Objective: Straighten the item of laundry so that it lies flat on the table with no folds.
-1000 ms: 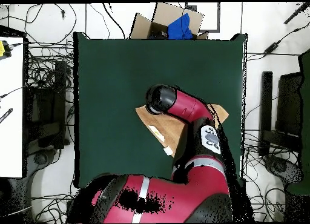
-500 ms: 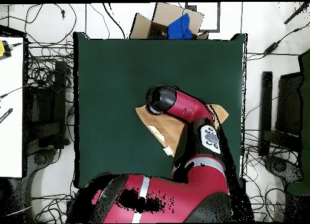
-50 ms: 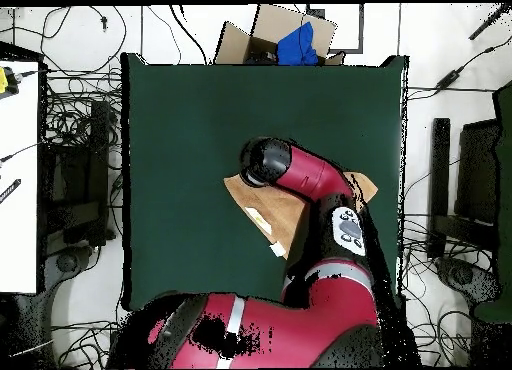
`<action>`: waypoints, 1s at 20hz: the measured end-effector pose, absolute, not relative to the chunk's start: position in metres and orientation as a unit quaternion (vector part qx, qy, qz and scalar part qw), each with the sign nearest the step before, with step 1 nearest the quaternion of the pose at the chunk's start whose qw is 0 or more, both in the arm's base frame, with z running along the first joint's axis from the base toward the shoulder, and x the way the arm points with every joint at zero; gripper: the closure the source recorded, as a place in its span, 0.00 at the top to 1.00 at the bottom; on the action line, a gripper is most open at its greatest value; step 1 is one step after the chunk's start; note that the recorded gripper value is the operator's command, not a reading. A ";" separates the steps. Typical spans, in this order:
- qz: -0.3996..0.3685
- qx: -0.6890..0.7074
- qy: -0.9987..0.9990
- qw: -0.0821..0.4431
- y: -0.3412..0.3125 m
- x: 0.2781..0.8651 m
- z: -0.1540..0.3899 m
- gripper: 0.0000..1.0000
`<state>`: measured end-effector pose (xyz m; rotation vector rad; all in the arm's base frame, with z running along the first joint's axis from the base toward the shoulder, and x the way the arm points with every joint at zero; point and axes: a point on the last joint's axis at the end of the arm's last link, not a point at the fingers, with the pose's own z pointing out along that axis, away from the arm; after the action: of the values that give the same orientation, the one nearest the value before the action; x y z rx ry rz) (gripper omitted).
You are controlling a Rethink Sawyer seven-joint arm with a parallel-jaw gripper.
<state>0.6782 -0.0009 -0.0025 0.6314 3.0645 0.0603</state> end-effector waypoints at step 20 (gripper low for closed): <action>0.013 0.194 0.980 0.042 -0.006 0.714 0.021 1.00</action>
<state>0.7142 -0.0062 0.0209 0.5930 2.9984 0.0386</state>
